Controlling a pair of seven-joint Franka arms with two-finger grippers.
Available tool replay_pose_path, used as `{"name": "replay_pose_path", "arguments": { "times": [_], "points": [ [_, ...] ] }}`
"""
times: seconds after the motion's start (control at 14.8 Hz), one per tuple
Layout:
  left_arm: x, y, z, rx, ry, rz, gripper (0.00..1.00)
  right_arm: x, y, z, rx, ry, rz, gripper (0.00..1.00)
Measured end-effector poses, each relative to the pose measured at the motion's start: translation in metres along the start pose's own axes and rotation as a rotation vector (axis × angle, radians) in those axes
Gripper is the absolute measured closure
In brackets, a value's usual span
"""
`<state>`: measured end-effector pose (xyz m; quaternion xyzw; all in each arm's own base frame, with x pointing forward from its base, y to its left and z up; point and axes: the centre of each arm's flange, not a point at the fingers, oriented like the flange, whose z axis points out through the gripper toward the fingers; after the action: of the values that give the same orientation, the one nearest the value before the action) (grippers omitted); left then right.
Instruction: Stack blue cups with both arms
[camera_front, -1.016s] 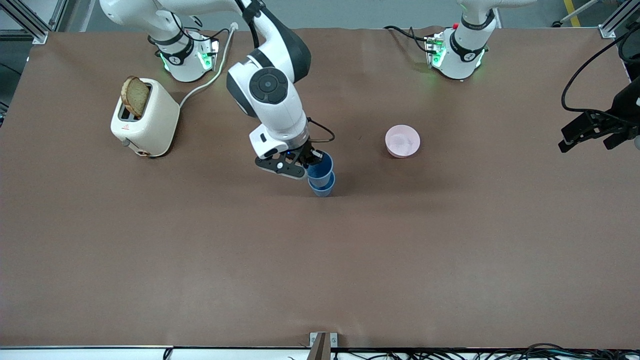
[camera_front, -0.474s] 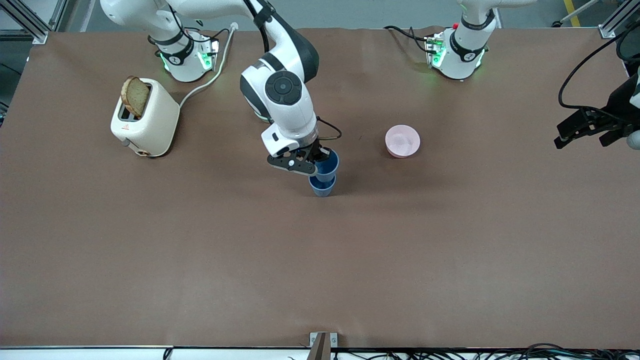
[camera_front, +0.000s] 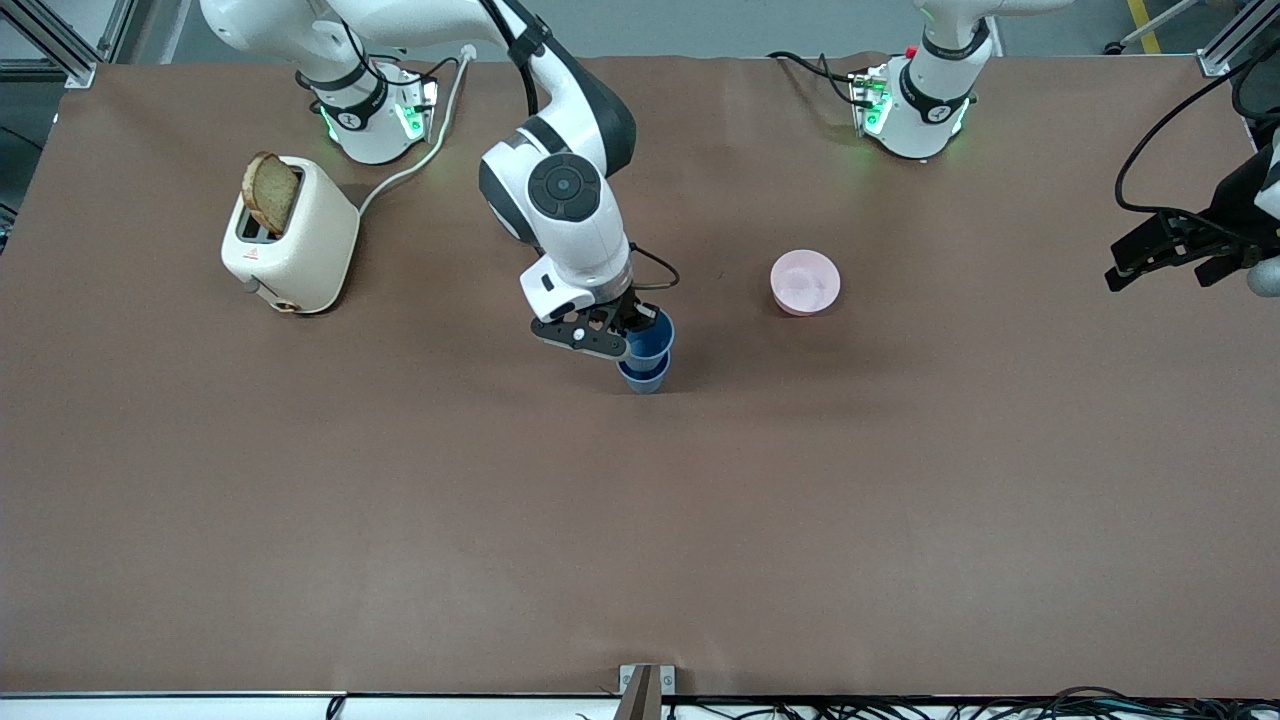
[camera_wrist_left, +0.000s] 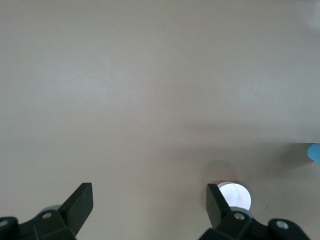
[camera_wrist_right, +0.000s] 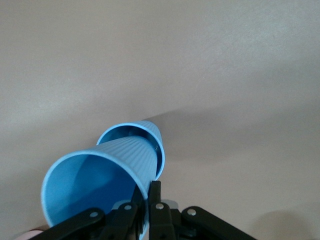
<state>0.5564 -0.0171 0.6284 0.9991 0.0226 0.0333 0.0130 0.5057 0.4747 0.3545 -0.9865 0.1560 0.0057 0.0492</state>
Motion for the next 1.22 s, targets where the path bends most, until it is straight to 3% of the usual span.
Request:
{"name": "replay_pose_path", "arguments": {
  "times": [0.2,0.47,0.74,1.02,1.22],
  "points": [
    [0.0,0.0,0.0,0.0,0.0,0.001,0.0,0.004,0.002,-0.001,0.001,0.005,0.006,0.85],
    [0.0,0.001,-0.001,-0.001,0.001,0.003,0.0,0.025,0.01,-0.012,0.01,0.035,0.026,0.47],
    [-0.001,0.006,-0.001,-0.001,0.002,0.011,0.0,0.097,0.073,-0.102,0.007,0.104,0.013,0.09],
    [-0.001,0.006,-0.001,-0.001,0.002,0.01,0.0,0.174,0.208,-0.204,-0.021,0.111,-0.002,0.08],
    [-0.001,0.005,-0.003,-0.001,0.006,0.009,0.0,0.205,0.282,-0.227,-0.071,0.123,0.014,0.08]
  ]
}}
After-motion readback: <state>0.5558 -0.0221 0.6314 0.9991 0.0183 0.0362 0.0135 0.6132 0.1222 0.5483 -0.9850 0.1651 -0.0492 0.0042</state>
